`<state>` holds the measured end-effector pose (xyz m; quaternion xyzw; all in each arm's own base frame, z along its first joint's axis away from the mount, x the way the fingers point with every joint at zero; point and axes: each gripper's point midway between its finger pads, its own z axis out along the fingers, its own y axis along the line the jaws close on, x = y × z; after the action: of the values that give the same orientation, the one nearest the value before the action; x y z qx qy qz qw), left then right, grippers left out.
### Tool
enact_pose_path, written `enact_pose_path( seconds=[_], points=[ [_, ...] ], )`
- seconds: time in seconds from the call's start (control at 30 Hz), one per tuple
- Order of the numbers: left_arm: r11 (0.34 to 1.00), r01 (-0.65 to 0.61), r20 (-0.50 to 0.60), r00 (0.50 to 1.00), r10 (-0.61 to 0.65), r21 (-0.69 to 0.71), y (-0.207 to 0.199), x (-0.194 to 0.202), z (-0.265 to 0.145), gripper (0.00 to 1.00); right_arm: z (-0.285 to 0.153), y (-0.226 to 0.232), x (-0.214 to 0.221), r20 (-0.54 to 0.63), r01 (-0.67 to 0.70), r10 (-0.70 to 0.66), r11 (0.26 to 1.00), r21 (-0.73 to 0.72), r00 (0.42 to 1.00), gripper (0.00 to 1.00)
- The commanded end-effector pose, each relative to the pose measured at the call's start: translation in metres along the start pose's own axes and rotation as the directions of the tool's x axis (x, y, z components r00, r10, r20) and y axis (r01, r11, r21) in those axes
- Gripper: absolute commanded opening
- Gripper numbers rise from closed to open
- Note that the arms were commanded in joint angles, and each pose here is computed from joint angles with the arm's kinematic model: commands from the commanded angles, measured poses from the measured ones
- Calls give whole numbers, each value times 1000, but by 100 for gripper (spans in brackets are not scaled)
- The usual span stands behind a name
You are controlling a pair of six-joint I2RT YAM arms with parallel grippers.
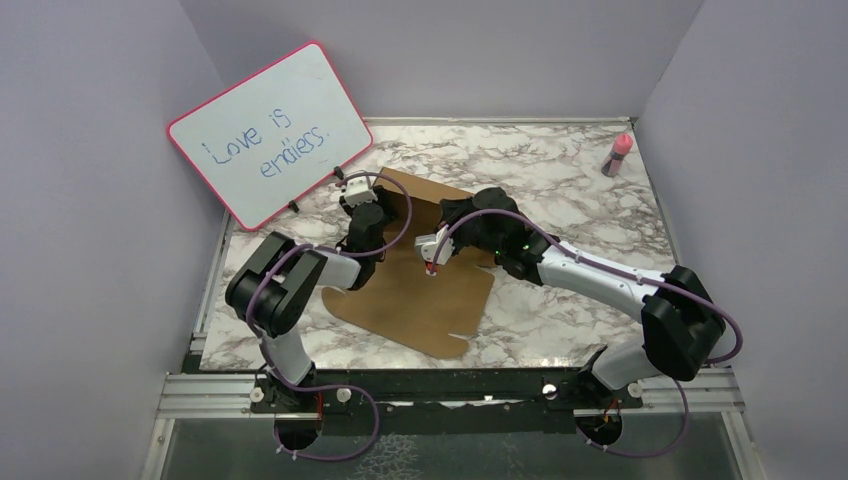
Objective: Fold the paper box
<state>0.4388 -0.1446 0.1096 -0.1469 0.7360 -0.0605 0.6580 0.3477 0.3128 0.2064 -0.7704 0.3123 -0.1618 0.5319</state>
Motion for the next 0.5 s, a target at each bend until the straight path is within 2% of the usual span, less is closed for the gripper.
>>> enact_pose_path(
  seconds=[0.0, 0.23, 0.47],
  points=[
    [998, -46, -81, 996, 43, -32, 37, 16, 2, 57, -8, 12, -11, 43, -16, 18, 999, -46, 999, 1],
    [999, -41, -77, 996, 40, -10, 37, 17, 5, 57, -7, 15, -14, 58, -23, 26, 999, -45, 998, 2],
    [995, -17, -82, 997, 9, -100, 53, 30, 8, 55, -7, 15, -14, 61, -28, 31, 999, -40, 998, 2]
  ],
)
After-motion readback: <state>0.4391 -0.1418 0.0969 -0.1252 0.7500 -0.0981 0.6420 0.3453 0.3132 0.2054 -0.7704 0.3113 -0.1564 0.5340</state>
